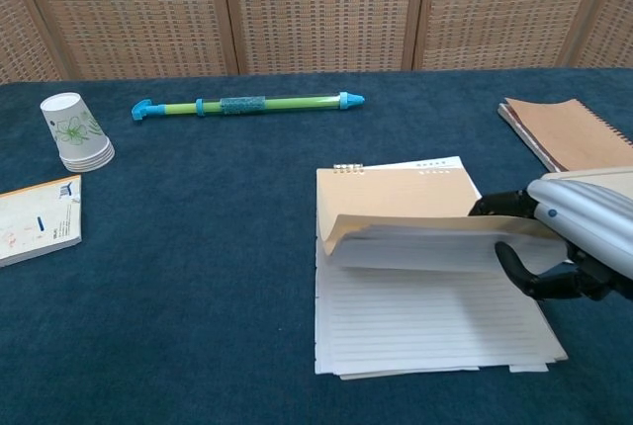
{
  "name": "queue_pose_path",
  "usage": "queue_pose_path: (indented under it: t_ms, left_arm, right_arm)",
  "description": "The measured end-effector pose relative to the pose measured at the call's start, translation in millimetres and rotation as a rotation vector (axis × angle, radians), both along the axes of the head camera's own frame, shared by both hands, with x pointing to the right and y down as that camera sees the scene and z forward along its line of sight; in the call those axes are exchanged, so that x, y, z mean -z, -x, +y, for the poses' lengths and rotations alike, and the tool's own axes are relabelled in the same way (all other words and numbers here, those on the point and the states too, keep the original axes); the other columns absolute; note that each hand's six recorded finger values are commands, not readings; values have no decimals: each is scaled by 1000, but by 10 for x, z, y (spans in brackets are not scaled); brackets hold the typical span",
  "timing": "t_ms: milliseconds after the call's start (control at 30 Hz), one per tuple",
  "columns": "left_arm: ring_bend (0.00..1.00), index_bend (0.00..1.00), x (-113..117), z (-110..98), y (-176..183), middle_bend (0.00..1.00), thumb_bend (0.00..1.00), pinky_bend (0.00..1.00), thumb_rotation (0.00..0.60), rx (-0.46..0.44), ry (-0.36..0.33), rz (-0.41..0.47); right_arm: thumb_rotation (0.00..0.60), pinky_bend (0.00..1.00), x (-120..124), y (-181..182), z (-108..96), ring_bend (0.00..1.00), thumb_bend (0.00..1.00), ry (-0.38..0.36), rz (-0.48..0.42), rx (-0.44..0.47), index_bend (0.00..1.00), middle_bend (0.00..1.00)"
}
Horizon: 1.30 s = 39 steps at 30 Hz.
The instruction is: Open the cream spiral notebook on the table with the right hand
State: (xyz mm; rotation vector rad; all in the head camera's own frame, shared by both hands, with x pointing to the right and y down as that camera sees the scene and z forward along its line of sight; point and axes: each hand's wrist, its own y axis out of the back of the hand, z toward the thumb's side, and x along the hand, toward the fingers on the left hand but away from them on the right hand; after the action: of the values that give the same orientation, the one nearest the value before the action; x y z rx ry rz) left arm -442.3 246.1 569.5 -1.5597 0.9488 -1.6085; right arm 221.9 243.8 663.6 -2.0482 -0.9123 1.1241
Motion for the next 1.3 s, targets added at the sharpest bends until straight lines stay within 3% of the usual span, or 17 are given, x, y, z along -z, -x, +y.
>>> queue_pose_path:
  t_ms: [467,800,1100,1200,1300]
  left_arm:
    - [0,0,-5,20,-33,0,120,0,600,-14,1,-3]
    - [0,0,3,18,-31,0,119,0,600,-14,-4,-2]
    - [0,0,0,3,-21,0,119,0,600,-10,-10,0]
    - [0,0,-10,2,-15,0,119,0,600,-10,-9,-2]
    - [0,0,-59,3,6,0,119,0,600,-6,4,-8]
  right_arm:
    - [600,525,257,-293,510,499,806,31,3,40,591,527]
    - [600,526,317,-346,661,501,806,35,22,73,592,529]
    - [600,531,321,-271,512,501,806,2,-11,57,594,529]
    - [600,531,317,-248,377,502,806,-22,-16,44,596,530]
    - [600,531,308,-231,110,501,806,-58,-12,20,597,530]
